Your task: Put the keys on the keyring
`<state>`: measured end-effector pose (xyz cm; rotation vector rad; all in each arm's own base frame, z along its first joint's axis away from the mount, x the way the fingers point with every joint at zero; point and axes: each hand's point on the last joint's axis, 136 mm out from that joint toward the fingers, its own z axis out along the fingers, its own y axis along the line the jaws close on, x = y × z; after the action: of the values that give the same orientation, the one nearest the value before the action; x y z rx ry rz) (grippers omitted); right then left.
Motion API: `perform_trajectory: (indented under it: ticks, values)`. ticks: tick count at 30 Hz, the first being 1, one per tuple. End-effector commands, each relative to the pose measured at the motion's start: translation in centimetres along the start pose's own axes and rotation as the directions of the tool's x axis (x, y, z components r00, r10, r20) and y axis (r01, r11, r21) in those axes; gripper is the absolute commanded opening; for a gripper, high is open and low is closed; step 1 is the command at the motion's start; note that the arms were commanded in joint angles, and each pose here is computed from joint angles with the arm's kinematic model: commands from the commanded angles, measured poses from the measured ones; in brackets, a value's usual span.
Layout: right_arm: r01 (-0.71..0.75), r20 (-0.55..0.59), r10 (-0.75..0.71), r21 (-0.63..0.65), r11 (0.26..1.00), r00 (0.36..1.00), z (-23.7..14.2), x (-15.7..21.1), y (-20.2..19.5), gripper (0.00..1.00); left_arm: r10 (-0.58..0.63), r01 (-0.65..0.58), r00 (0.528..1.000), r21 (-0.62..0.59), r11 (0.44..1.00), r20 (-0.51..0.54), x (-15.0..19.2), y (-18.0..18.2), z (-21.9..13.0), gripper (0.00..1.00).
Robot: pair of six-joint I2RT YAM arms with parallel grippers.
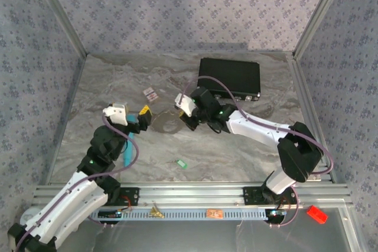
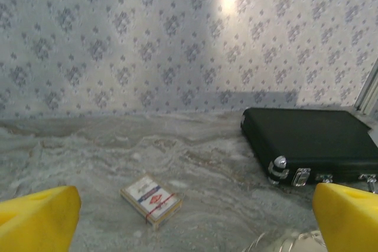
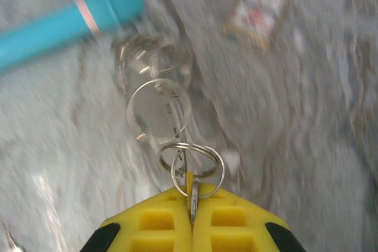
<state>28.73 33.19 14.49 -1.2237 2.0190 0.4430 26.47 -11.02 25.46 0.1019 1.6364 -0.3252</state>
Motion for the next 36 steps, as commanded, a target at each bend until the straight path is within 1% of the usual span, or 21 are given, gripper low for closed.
perform_trajectory:
  ticks: [1, 5, 8, 11, 16, 19, 24, 27, 30, 32, 34, 36]
  values:
    - [-0.048, -0.152, 0.058, 0.066, 0.997, 0.987, -2.1, 4.5, -1.0, 0.0, -0.065, 0.065, 0.998, 0.023, 0.998, -0.005, -1.0, -0.5, 0.6, 1.0]
    - [-0.042, -0.293, 0.068, 0.093, 0.995, 0.954, -3.7, 8.9, -1.2, 0.0, -0.079, 0.08, 0.996, 0.036, 0.996, -0.031, -0.5, -0.9, 1.7, 1.0]
    - [-0.039, -0.39, 0.07, 0.086, 0.996, 0.918, -4.4, 11.8, -0.8, 0.0, -0.079, 0.081, 0.996, 0.045, 0.996, -0.045, -0.3, -1.2, 2.4, 1.0]
    - [0.0, -0.476, 0.025, 0.052, 0.999, 0.879, -5.1, 14.1, 0.0, 0.0, -0.075, 0.078, 0.995, 0.05, 0.996, -0.058, -0.2, -1.5, 2.9, 1.0]
    - [0.038, -0.544, -0.046, -0.026, 0.999, 0.838, -5.5, 16.1, 1.8, 0.0, -0.071, 0.075, 0.995, 0.054, 0.996, -0.072, 0.0, -1.7, 3.5, 1.0]
    - [0.055, -0.568, -0.085, -0.07, 0.996, 0.818, -5.5, 16.8, 2.9, 0.0, -0.072, 0.076, 0.995, 0.052, 0.996, -0.076, 0.1, -1.6, 3.6, 1.0]
    - [0.12, -0.621, -0.172, -0.125, 0.985, 0.765, -5.4, 18.2, 3.8, 0.0, -0.067, 0.071, 0.995, 0.054, 0.996, -0.08, 0.2, -1.7, 3.7, 1.0]
    - [0.149, -0.63, -0.227, -0.175, 0.973, 0.743, -5.3, 18.9, 4.9, 0.02, -0.059, 0.064, 0.995, 0.051, 0.997, -0.086, 0.3, -1.7, 3.8, 1.0]
    - [0.12, -0.614, -0.264, -0.266, 0.957, 0.744, -5.2, 19.0, 6.9, 0.11, -0.051, 0.055, 0.995, 0.049, 0.997, -0.091, 0.4, -1.6, 3.8, 1.0]
    - [0.099, -0.594, -0.314, -0.365, 0.926, 0.741, -5.4, 19.1, 9.0, 0.22, -0.045, 0.05, 0.995, 0.051, 0.997, -0.093, 0.4, -1.7, 3.8, 1.0]
    - [0.1, -0.561, -0.369, -0.452, 0.887, 0.741, -5.8, 18.8, 10.6, 0.28, -0.042, 0.047, 0.995, 0.049, 0.998, -0.091, 0.4, -1.6, 3.7, 1.0]
    - [0.064, -0.516, -0.356, -0.499, 0.864, 0.78, -6.1, 17.6, 11.8, 0.31, -0.036, 0.042, 0.995, 0.053, 0.998, -0.098, 0.5, -1.7, 3.8, 1.0]
